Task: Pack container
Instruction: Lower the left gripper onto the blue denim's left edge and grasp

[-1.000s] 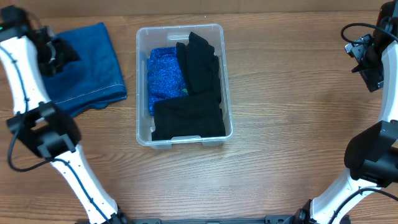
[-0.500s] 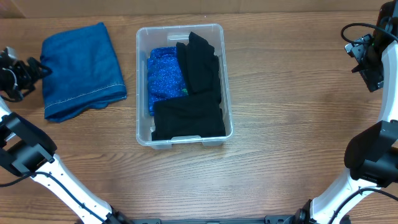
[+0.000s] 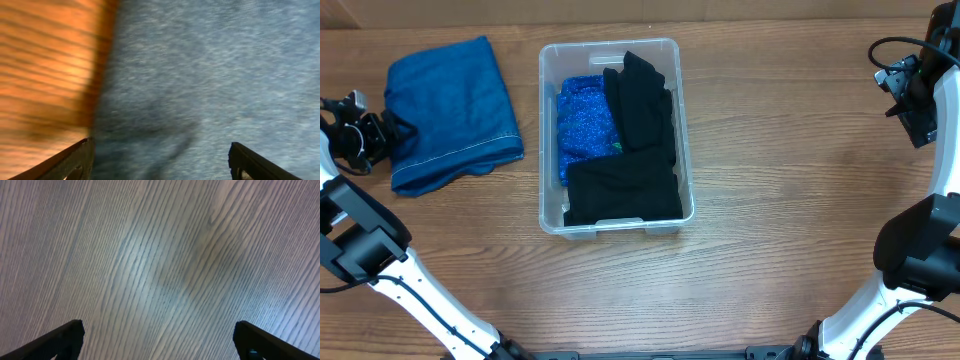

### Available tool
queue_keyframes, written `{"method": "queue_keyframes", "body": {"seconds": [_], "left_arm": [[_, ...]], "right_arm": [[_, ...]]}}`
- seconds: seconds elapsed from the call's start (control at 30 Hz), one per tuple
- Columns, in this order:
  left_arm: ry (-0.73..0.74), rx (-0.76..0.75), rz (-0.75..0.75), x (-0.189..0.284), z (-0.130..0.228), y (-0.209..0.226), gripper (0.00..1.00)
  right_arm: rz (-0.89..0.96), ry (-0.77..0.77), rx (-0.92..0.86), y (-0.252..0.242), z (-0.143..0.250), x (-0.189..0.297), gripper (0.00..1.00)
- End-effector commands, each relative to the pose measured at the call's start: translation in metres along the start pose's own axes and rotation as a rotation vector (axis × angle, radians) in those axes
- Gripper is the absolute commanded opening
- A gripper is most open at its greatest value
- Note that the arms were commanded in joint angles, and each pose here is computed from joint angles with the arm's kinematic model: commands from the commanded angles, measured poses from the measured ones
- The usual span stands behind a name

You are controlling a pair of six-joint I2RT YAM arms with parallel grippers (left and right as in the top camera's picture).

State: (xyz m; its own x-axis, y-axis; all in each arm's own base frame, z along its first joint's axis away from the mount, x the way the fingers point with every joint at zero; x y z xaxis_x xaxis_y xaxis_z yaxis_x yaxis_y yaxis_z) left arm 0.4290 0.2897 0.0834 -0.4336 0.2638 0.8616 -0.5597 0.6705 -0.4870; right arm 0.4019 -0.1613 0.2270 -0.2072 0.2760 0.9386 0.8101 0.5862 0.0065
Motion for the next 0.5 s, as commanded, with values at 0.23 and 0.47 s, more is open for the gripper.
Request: {"method": "queue_keyframes", "body": {"seconds": [0.23, 0.47], "left_arm": [[-0.02, -0.082, -0.093, 0.005, -0.003, 0.016, 0.85], [-0.012, -0.123, -0.067, -0.006, 0.001, 0.018, 0.86]], "right_arm": [[0.005, -0.007, -0.006, -0.001, -0.001, 0.0, 1.0], [0.005, -0.007, -0.006, -0.001, -0.001, 0.0, 1.0]]}}
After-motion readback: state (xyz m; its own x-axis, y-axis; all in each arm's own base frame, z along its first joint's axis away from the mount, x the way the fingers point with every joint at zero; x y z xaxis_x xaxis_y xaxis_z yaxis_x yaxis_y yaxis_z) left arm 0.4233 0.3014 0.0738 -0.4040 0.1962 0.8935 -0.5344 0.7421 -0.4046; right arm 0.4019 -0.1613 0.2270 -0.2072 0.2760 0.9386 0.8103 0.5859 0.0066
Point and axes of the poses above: each gripper's point midway between its finger pads, its own x axis back along the fingers, its own y axis along the line the jaws close on, z = x × y, the point moved 5 cm from there along x, back along the fingers, and after that the axes turned 15 degrees about x, right-handed, at the moved point
